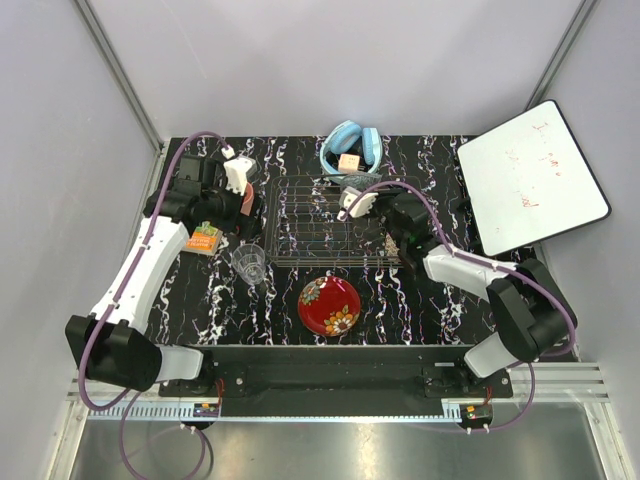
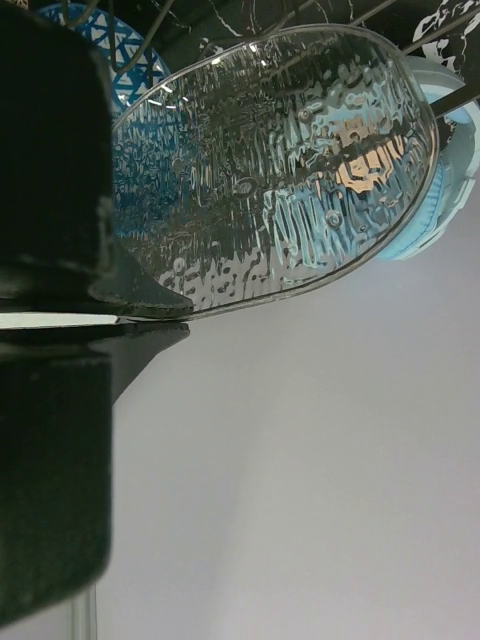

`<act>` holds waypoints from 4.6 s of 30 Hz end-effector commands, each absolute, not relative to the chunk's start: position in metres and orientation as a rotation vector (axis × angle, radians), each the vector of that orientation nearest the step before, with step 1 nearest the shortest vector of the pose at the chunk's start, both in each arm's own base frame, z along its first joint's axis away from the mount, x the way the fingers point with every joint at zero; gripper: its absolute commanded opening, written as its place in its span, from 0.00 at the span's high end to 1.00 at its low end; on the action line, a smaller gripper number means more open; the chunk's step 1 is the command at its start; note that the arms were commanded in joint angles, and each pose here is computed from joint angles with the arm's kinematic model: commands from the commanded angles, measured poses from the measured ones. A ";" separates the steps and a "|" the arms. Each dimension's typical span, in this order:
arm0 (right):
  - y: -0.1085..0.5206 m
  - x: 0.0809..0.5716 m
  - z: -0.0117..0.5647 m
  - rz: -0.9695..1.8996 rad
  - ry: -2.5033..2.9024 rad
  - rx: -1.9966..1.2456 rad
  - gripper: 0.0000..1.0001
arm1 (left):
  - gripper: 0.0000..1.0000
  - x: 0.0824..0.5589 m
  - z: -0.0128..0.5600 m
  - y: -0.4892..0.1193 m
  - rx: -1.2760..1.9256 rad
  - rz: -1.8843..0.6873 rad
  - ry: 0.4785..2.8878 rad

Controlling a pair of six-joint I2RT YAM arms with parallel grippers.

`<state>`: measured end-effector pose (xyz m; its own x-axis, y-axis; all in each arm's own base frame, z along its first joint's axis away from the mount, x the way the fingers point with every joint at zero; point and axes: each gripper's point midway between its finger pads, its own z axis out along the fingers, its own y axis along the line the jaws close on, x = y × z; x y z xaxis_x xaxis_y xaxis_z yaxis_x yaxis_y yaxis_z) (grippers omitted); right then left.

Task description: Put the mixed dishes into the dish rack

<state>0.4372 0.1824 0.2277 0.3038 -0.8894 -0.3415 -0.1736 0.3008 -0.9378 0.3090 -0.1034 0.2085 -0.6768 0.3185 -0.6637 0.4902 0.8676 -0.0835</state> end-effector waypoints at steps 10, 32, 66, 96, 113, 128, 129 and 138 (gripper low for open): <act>0.170 0.433 0.251 -0.738 1.137 -1.213 1.00 | 0.01 0.328 0.193 -0.106 0.464 -0.349 2.430; 0.179 0.402 0.224 -0.644 1.185 -1.243 1.00 | 0.01 0.371 0.151 -0.129 0.468 -0.430 2.569; 0.145 0.393 0.245 -0.633 1.431 -0.707 0.47 | 0.01 0.354 0.196 -0.143 0.668 -0.310 2.448; 0.236 0.206 0.168 0.765 2.246 -0.001 0.13 | 0.01 0.324 0.242 -0.106 0.618 -0.123 2.376; 0.248 0.186 0.071 0.789 2.493 0.186 0.32 | 0.01 0.320 0.263 -0.105 0.611 -0.124 2.361; 0.269 0.185 0.032 0.725 2.598 0.175 0.48 | 0.01 0.318 0.271 -0.100 0.630 -0.088 2.337; 0.269 0.185 0.030 0.720 2.601 0.182 0.49 | 0.01 0.317 0.270 -0.099 0.633 -0.087 2.341; 0.273 0.178 0.025 0.688 2.612 0.168 0.77 | 0.01 0.314 0.261 -0.095 0.653 -0.059 2.354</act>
<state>0.1784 0.2603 0.0201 -0.9033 0.2212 -0.3676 0.0165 0.8742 0.4854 0.3154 -0.1002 0.2454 -0.6827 0.4269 -0.5931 0.4747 0.8761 0.0842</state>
